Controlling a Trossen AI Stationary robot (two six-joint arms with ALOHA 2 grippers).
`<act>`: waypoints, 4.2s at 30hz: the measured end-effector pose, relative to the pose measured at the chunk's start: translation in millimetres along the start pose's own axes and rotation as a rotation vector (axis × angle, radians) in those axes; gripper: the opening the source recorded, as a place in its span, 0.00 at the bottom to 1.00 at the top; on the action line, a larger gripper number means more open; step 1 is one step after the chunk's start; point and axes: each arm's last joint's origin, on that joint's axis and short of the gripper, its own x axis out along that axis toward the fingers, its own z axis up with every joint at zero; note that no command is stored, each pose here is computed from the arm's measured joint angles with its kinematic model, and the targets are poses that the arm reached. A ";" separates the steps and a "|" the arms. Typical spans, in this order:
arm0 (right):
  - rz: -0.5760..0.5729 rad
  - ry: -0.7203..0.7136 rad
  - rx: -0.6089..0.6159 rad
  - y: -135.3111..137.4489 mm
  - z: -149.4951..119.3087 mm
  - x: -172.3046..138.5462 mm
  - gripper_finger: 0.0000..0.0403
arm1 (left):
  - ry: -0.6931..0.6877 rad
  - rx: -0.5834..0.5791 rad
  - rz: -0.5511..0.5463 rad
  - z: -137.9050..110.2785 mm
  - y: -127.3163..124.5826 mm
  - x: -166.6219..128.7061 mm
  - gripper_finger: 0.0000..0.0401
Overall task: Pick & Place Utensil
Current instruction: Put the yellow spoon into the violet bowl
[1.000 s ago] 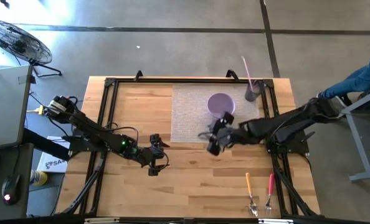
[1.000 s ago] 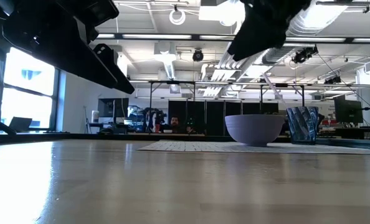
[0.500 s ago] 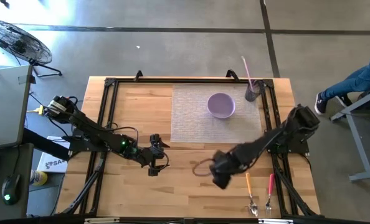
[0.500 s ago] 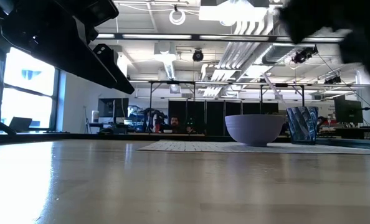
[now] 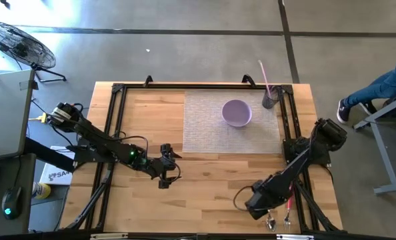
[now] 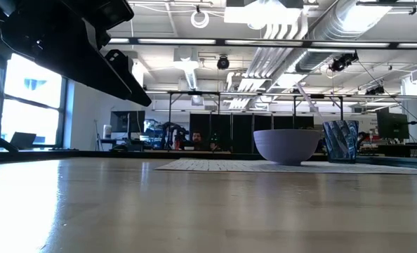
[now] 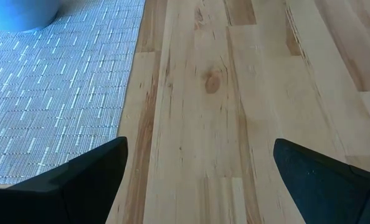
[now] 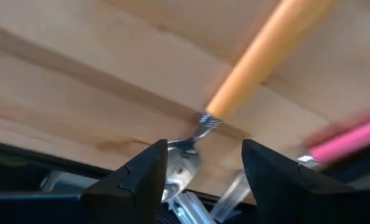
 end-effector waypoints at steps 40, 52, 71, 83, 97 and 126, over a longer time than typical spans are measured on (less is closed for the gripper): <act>0.086 -0.059 0.028 -11.1 20.7 17.8 0.25 | 0.001 0.000 -0.003 0.0 -0.1 0.0 0.99; 0.106 -0.183 0.050 -8.0 20.8 12.1 0.25 | 0.001 0.000 -0.004 0.0 -0.2 0.0 0.99; 0.099 -0.245 0.015 -14.4 1.5 20.5 0.24 | 0.001 0.000 -0.004 0.0 -0.1 0.0 0.99; 0.088 -0.293 -0.015 -16.7 1.9 21.1 0.11 | 0.001 0.000 -0.003 0.0 0.0 0.0 0.99; -0.016 -0.381 -0.044 -18.7 38.1 5.3 0.14 | 0.001 0.001 -0.003 -0.2 -0.1 0.0 0.99; -0.134 -0.547 -0.061 -27.0 89.8 -18.3 0.20 | 0.001 0.000 -0.003 -0.1 0.0 0.0 0.99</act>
